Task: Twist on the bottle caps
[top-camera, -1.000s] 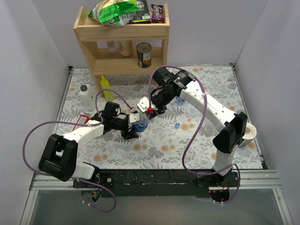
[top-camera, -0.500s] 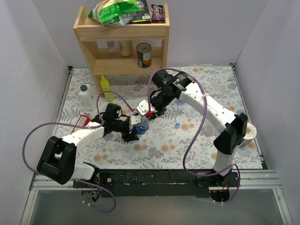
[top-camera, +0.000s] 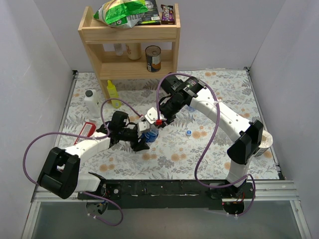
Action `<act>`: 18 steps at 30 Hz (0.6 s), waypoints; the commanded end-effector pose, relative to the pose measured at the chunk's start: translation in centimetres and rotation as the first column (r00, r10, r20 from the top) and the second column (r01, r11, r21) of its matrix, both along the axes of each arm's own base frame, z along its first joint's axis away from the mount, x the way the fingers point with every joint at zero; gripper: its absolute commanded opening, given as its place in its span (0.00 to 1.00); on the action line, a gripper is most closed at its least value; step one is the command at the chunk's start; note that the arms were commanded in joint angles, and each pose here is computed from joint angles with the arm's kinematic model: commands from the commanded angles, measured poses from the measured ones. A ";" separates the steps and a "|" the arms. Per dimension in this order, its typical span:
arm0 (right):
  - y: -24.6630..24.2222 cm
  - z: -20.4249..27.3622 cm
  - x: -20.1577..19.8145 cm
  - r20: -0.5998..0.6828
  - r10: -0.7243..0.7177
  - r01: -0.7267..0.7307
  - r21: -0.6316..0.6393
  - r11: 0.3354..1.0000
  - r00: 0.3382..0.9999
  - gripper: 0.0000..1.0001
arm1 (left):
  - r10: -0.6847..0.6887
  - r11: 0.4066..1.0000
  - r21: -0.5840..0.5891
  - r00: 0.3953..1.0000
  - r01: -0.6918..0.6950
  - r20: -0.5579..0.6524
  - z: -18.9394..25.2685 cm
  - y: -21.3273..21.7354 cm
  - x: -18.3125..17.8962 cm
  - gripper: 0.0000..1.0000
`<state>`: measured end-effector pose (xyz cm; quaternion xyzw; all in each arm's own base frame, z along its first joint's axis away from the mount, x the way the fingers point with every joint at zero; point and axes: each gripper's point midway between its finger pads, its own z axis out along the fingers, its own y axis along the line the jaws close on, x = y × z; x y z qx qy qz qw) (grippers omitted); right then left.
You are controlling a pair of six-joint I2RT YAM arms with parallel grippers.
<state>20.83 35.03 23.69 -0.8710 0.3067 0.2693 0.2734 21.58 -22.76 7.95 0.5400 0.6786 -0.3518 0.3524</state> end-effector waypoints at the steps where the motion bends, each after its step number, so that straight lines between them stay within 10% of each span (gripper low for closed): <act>1: -0.3 -0.6 -1.2 -0.031 0.008 -0.009 -0.032 0.999 0.999 0.35 | -0.037 0.996 -0.077 0.989 0.048 0.141 3.4 -0.9 0.9 0.00; 18: 0.4 -2.2 0.2 -0.172 -0.183 0.168 -0.098 0.981 0.968 0.34 | 0.135 0.984 -0.147 0.962 -0.101 0.239 5.3 -0.7 3.1 0.00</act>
